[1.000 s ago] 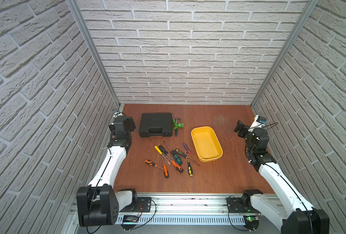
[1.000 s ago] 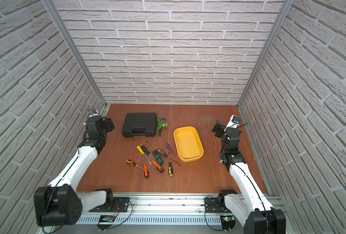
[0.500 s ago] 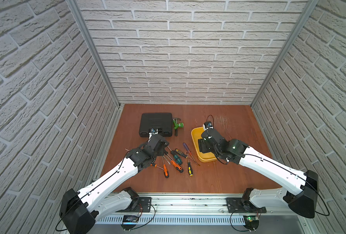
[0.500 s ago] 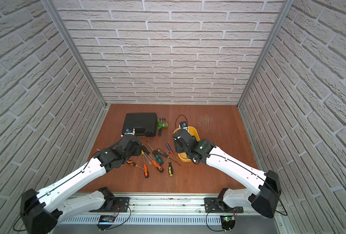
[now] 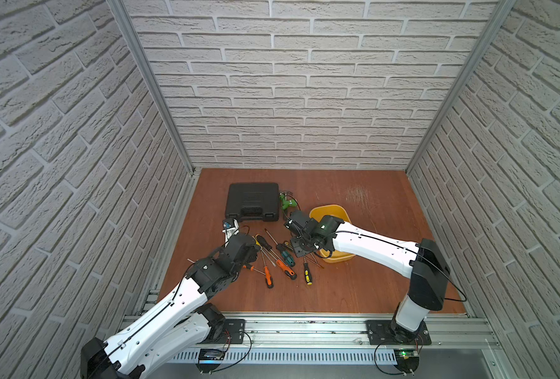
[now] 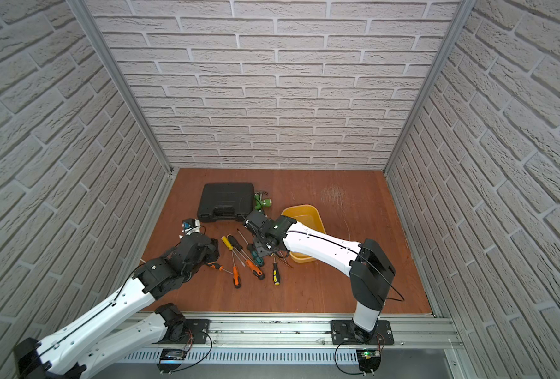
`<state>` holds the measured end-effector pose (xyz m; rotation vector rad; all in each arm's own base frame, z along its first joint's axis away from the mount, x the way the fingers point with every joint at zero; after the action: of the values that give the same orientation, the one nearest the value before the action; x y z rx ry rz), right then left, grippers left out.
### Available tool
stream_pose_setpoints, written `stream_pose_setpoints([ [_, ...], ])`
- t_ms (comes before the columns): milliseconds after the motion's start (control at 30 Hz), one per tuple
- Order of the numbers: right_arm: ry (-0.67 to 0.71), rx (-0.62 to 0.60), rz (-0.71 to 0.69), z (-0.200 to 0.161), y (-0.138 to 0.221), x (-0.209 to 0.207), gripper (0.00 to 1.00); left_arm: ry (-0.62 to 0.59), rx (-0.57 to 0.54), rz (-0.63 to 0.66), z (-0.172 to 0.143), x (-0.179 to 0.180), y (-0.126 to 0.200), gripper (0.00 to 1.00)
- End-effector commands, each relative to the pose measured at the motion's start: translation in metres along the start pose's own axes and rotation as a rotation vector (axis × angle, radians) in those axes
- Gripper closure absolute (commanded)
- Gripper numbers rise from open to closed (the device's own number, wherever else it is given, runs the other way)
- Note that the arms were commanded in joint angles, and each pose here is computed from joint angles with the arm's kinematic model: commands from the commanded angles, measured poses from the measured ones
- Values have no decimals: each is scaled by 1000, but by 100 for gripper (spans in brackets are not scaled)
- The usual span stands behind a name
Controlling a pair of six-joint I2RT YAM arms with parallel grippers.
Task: Put the screwdriver on the desktop into the storage box
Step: Pick up the screwdriver from the center of the board.
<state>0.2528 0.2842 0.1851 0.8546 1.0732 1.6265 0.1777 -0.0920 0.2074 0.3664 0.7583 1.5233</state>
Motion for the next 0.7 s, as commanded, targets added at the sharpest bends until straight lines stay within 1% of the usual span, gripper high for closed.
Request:
stream_pose_setpoints([
  [0, -41, 18, 38, 9, -6, -1, 62, 68, 25, 8, -13, 8, -3, 41],
  [133, -70, 45, 2, 12, -28, -14, 66, 96, 27, -26, -16, 5, -7, 41],
  [233, -64, 56, -16, 15, -37, -20, 68, 98, 29, -23, -16, 3, -10, 40],
  [300, -50, 56, -45, 17, -40, -24, 67, 91, 32, -23, -16, 1, -13, 40],
  [400, -64, 67, -39, 19, -47, -28, 67, 93, 39, -26, -15, -4, -19, 40],
  [600, -46, 70, -53, 21, -55, -29, 67, 94, 68, -25, -14, -13, -25, 40],
  [667, -44, 54, -44, 21, -55, -29, 65, 98, 77, -15, -14, -12, -24, 40],
])
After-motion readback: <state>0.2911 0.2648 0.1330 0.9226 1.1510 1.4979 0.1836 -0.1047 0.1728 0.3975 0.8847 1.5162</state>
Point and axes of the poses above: each gripper's point midway between its finger pads, its own y axis back along the fingers, its own x axis along the line the jaws close on, z = x × y, the point moved 7 cm from there along y, back along the fingers, and after that the axes turned 3 degrees about -y, right-handed, at the moved point
